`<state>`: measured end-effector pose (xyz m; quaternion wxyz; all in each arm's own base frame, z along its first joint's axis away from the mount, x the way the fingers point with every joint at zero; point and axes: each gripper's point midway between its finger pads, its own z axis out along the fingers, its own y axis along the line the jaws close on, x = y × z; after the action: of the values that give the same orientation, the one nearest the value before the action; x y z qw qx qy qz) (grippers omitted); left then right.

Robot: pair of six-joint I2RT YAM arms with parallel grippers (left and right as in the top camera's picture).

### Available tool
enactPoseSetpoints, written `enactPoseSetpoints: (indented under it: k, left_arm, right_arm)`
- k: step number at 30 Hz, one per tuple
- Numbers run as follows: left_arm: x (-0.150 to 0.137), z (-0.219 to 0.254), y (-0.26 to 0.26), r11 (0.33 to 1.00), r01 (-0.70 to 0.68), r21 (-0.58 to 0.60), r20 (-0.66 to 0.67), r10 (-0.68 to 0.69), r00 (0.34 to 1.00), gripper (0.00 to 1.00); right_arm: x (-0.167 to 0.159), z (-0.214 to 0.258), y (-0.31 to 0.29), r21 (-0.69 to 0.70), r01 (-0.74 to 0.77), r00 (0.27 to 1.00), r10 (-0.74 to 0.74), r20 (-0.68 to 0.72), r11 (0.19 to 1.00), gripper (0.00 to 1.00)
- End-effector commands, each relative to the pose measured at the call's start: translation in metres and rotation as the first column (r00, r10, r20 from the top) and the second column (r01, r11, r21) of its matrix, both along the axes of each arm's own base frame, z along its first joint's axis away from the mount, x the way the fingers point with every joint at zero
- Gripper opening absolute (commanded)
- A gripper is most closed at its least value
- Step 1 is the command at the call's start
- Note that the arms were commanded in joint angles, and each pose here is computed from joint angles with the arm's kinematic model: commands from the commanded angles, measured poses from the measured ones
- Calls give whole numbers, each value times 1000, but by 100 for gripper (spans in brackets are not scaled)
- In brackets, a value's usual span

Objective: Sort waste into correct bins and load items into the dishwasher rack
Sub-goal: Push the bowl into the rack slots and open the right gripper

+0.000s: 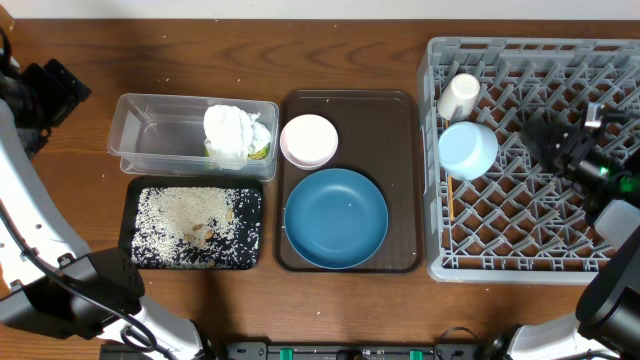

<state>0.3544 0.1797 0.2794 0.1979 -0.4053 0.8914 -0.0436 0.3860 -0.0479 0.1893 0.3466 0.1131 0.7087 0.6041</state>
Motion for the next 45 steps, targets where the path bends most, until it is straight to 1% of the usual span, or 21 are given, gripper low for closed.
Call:
enactPoseSetpoints:
  k: [1,4,6,8,10,13,16,18,19,20,21,22,23,26,29,32,35,37,42,45]
  left_arm:
    - [-1,-1,3,1000,-9,2,-6,9,1000,92]
    - [-1,-1,3,1000,-9,2,-6,9,1000,92]
    - [-1,-1,3,1000,-9,2,-6,9,1000,92]
    - [-1,-1,3,1000,-9,2,-6,9,1000,92]
    - [-1,-1,3,1000,-9,2,-6,9,1000,92]
    - [-1,-1,3,1000,-9,2,-6,9,1000,92]
    - [-1,-1,3,1000,-9,2,-6,9,1000,92]
    - [-1,-1,3,1000,-9,2,-6,9,1000,92]
    - [-1,-1,3,1000,-9,2,-6,9,1000,92]
    - [-1,-1,3,1000,-9,2,-6,9,1000,92]
    - [-1,-1,3,1000,-9,2,-6,9,1000,92]
    - [-1,-1,3,1000,-9,2,-6,9,1000,92]
    - [-1,-1,3,1000,-9,2,-6,9,1000,92]
    - [-1,-1,3,1000,-9,2,-6,9,1000,92]
    - [-1,-1,3,1000,-9,2,-7,9,1000,92]
    - [-1,-1,3,1000,-9,2,-7,9,1000,92]
    - [-1,-1,3,1000,-9,2,-7,9,1000,92]
    - [-1,-2,3,1000,-9,2,-7,9,1000,92]
    - [-1,-1,3,1000,-9,2,-7,9,1000,92]
    - [-1,-2,3,1000,-9,2,-7,9,1000,92]
  right_arm:
    - [14,27,3,31,-12,1000,12,-13,999,52]
    - [30,54,9,16,-15,1000,15,28,1000,54]
    - [41,69,14,3,-4,998,4,55,1000,57]
    - [54,80,17,5,23,998,-23,58,1000,58]
    - [69,89,17,2,70,996,-70,53,998,57]
    - [86,91,31,-32,101,994,-99,41,994,57]
    - [100,74,51,-146,118,993,-120,-5,982,56]
    - [102,55,67,-289,108,991,-126,-46,951,56]
    - [102,44,71,-383,106,987,-144,-71,917,56]
    - [100,36,71,-471,103,982,-164,-91,876,56]
    - [96,28,72,-587,87,977,-185,-109,805,56]
    - [93,25,73,-668,68,975,-191,-112,741,56]
    - [88,24,76,-757,38,977,-185,-110,652,57]
    - [69,29,83,-884,-53,977,-159,-142,464,58]
    - [41,23,90,-926,-167,960,-156,-231,339,59]
    - [16,5,94,-915,-283,934,-133,-331,286,60]
    - [-4,-14,93,-891,-368,903,-129,-411,266,60]
    - [-10,-27,87,-886,-394,887,-150,-436,246,60]
    - [-19,-50,86,-867,-432,867,-151,-475,247,59]
    - [-17,-53,88,-868,-428,870,-146,-471,253,58]
